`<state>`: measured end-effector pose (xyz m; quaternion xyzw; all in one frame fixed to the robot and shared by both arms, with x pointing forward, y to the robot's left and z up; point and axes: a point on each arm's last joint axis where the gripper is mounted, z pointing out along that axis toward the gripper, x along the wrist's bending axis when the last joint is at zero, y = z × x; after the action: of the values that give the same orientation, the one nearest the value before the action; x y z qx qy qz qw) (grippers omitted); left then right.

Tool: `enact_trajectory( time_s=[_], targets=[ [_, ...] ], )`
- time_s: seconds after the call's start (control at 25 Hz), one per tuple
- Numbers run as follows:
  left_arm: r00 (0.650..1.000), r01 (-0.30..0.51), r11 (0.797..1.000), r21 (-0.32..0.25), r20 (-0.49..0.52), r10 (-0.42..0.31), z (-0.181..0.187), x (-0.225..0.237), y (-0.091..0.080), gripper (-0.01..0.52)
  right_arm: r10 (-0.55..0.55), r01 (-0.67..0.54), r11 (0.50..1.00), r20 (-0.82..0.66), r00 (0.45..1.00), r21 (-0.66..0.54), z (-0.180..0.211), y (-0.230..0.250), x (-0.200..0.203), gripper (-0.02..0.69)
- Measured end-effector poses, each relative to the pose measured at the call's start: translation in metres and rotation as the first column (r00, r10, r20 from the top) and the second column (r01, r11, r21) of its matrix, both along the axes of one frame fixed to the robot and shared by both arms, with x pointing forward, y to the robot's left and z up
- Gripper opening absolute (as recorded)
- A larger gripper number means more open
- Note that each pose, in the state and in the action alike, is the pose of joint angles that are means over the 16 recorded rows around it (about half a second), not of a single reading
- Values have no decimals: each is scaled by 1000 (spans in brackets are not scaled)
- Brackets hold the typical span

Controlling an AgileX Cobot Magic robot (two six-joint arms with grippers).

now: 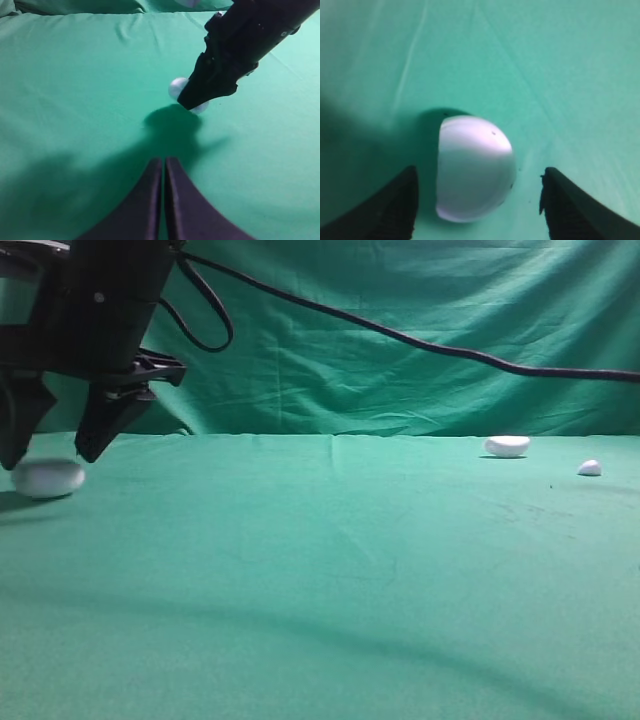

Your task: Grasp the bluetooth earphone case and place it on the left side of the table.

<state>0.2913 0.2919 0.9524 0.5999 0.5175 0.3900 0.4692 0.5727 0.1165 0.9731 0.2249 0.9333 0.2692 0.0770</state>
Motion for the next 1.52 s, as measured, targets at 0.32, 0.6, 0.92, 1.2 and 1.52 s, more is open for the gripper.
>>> enact_trajectory(
  time_s=[0.32, 0.6, 0.92, 1.2, 1.52],
  targets=[
    [1000, 0, 1000, 0, 0, 0, 0, 0, 0, 0, -120, 120, 992, -24, 993, 27, 79, -26, -16, 246],
    [1000, 0, 1000, 0, 0, 0, 0, 0, 0, 0, -234, 236, 971, -32, 972, 44, 147, -63, -34, 58],
    [1000, 0, 1000, 0, 0, 0, 0, 0, 0, 0, -287, 287, 955, -14, 958, 69, 192, -95, -49, 0],
    [1000, 0, 1000, 0, 0, 0, 0, 0, 0, 0, -310, 305, 945, 27, 950, 116, 231, -128, -72, 0],
    [1000, 0, 1000, 0, 0, 0, 0, 0, 0, 0, -368, 361, 925, 40, 929, 118, 249, -184, -116, 0]
  ],
)
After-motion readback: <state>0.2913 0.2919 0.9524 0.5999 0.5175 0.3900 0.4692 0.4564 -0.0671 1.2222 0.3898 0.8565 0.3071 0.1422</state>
